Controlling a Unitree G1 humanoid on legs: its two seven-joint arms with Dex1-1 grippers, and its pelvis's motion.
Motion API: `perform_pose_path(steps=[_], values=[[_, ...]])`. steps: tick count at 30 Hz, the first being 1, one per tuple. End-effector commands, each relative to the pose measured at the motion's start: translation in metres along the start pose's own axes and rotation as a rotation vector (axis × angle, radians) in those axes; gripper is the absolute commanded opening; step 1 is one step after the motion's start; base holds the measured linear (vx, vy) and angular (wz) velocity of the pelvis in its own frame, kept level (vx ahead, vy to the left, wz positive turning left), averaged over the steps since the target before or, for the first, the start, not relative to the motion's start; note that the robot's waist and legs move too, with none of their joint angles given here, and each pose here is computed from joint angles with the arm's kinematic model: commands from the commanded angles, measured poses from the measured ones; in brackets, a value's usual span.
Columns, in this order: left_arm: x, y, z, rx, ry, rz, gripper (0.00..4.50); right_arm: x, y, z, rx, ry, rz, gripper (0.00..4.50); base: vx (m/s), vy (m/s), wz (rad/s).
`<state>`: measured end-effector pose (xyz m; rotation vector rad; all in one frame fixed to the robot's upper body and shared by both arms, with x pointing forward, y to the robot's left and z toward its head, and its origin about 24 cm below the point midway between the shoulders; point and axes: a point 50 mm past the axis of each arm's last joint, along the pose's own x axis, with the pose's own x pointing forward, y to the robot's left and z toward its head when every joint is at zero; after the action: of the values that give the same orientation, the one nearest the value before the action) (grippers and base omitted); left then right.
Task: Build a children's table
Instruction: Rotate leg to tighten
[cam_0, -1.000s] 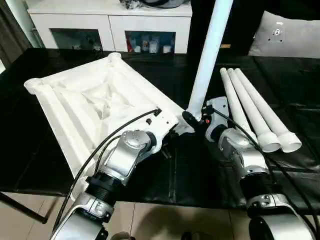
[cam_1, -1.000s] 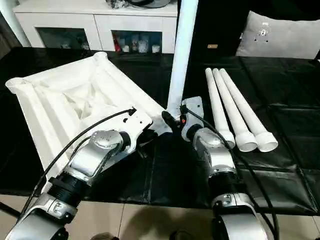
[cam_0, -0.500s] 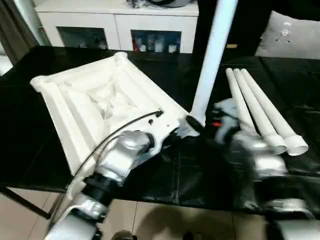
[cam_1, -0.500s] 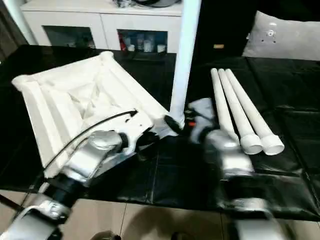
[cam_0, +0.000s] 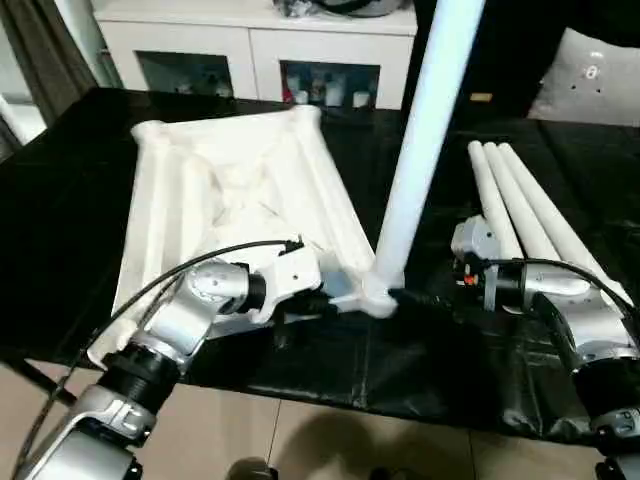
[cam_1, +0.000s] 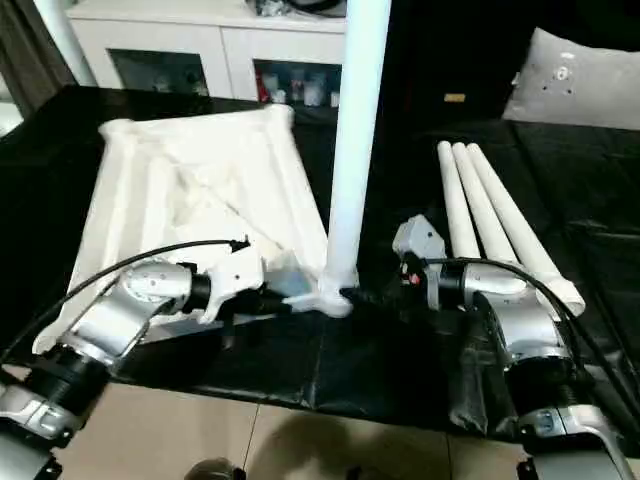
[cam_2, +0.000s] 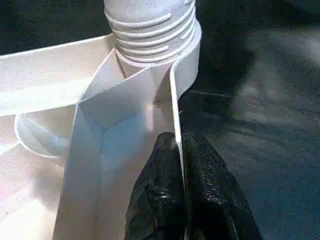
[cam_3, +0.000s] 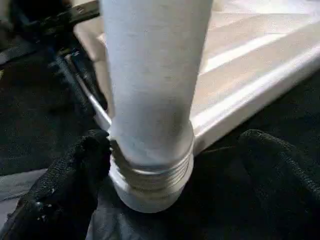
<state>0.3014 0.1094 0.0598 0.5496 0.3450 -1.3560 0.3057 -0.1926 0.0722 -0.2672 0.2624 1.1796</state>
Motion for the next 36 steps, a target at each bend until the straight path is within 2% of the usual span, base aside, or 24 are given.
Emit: perform_pose_path(steps=[1,6,10,12,15,28,33,36], values=[[0.003,-0.005,0.011,0.08,-0.018,-0.07,0.0,0.0,0.0,0.004,-0.026,0.024,0.045,4.44,0.0,0.0,0.0],[0.001,-0.005,0.009,0.091,-0.016,-0.093,0.0,0.002,0.004,0.002,-0.05,0.068,0.135,4.44,0.0,0.0,0.0],[0.001,-0.006,0.01,0.098,-0.026,-0.107,0.0,0.008,0.004,0.004,-0.035,0.052,0.15,4.44,0.0,0.0,0.0],[0.002,-0.007,0.011,0.1,-0.03,-0.113,0.0,0.01,0.004,0.005,-0.031,0.036,0.152,4.17,0.0,0.0,0.0],[0.004,-0.008,0.012,0.105,-0.036,-0.115,0.0,0.013,0.005,0.007,-0.022,0.021,0.165,4.01,0.0,0.0,0.0],[0.004,-0.008,0.012,0.106,-0.037,-0.12,0.0,0.019,0.006,0.004,-0.006,0.025,0.185,2.88,0.0,0.0,0.0],[0.004,-0.009,0.012,0.099,-0.044,-0.118,0.0,0.02,0.009,0.002,0.01,0.018,0.196,2.73,0.0,0.0,0.0],[0.005,-0.007,0.014,0.065,-0.062,-0.083,0.0,0.024,0.016,0.001,0.059,-0.023,0.193,2.72,0.0,0.0,0.0]])
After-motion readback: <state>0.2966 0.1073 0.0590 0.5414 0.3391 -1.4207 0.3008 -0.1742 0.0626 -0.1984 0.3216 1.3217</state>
